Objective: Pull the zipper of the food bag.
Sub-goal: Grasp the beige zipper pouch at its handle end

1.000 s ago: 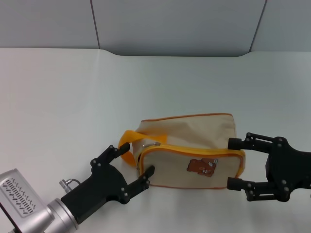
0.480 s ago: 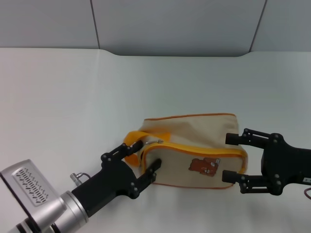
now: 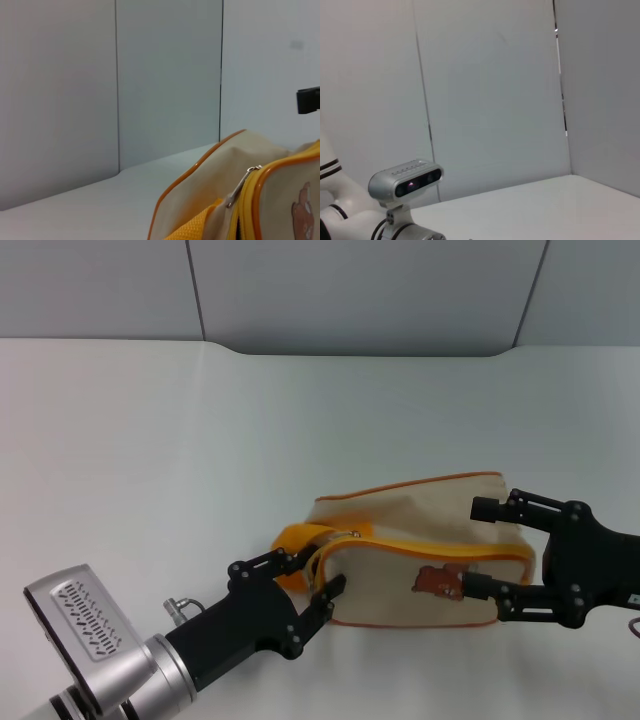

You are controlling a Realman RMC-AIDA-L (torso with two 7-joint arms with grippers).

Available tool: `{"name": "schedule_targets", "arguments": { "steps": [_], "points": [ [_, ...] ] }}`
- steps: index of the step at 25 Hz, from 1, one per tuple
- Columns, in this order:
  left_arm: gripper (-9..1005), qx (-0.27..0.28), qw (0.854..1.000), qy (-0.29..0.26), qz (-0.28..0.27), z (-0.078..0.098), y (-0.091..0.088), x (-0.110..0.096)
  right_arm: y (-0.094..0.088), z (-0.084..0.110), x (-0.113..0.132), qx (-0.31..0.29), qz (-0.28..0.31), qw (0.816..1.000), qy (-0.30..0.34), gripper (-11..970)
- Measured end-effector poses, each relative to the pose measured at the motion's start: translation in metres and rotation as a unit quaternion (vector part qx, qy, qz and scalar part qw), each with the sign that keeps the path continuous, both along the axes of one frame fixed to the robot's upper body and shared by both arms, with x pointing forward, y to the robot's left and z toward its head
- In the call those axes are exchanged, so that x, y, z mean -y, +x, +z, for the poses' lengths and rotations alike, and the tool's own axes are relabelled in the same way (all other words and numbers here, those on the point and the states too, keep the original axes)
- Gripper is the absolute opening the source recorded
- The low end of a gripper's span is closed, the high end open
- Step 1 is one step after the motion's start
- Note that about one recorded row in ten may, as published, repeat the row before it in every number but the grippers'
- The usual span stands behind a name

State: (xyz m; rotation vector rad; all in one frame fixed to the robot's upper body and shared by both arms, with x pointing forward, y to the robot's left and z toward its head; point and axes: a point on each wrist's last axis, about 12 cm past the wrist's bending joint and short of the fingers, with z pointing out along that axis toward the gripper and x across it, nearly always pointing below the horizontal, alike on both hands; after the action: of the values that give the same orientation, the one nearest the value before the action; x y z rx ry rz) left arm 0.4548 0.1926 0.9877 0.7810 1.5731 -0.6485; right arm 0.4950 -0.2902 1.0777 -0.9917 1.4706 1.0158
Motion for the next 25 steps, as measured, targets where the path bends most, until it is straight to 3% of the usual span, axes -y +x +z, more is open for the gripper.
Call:
{"name": "schedule_targets", "arguments": {
  "steps": [25],
  "points": [
    [267, 0.017, 0.999, -0.029, -0.002, 0.008, 0.0014, 0.0016, 0.0013, 0.0028, 0.0088, 0.009, -0.039, 0.999, 0.019, 843]
  ]
}}
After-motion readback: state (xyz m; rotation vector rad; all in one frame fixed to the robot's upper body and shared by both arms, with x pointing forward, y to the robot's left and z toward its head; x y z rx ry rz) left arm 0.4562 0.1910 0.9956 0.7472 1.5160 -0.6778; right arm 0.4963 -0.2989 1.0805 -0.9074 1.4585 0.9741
